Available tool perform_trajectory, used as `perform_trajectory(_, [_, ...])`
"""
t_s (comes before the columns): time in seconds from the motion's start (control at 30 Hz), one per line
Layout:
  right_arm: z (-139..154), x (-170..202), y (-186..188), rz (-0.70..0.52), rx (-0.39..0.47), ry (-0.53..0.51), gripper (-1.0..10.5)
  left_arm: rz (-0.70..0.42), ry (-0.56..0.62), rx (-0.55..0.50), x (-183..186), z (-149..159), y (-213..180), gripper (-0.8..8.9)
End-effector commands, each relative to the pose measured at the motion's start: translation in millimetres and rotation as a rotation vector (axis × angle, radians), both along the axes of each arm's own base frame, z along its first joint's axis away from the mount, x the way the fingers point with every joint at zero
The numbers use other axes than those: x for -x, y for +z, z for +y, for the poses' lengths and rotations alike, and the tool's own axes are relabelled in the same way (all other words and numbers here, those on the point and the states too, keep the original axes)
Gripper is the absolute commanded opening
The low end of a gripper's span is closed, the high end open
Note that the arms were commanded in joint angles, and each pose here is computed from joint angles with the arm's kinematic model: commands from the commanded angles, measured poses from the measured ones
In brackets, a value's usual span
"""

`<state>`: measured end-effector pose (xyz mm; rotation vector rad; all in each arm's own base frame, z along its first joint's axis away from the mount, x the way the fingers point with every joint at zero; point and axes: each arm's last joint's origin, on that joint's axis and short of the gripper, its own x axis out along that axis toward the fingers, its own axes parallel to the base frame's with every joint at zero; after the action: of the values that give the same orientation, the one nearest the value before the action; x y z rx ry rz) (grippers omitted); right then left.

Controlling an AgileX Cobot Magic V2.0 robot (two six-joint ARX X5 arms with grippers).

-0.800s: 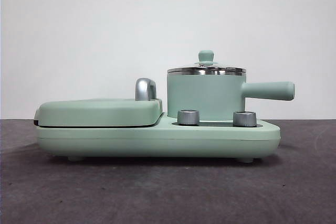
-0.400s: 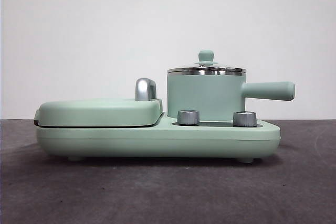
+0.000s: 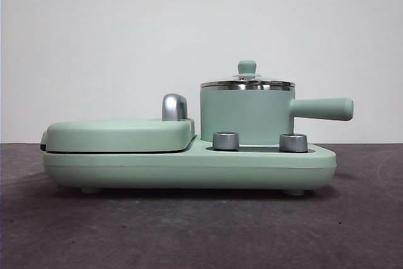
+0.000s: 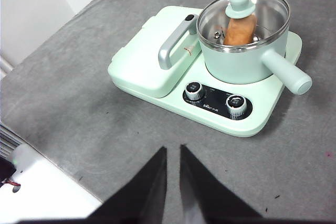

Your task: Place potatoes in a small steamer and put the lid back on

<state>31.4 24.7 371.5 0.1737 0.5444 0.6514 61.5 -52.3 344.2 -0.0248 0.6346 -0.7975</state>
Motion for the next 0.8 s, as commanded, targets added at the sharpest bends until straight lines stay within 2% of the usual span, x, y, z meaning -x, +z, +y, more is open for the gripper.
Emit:
perform_trajectory(0.03, [0.6,-0.7,2.5,-0.017,-0.005,0.004,0.3,-0.017,-0.006,0.015,-0.3,-0.8,3.4,0.24])
perform_trajectory(0.47, [0.5,-0.9,2.5,-0.018,-0.003,0.000,0.3,-0.037,0.008,0.029,3.9,3.5,4.6,0.24])
perform_trajectory(0.67, [0.5,-0.8,2.6,-0.018,-0.003,0.000,0.3,-0.100,0.136,0.063,12.3,18.6,1.3,0.24])
perform_trajectory(0.8, [0.5,-0.9,2.5,-0.018,-0.003,0.000,0.3,-0.164,0.257,0.072,8.8,25.4,-18.0,0.24])
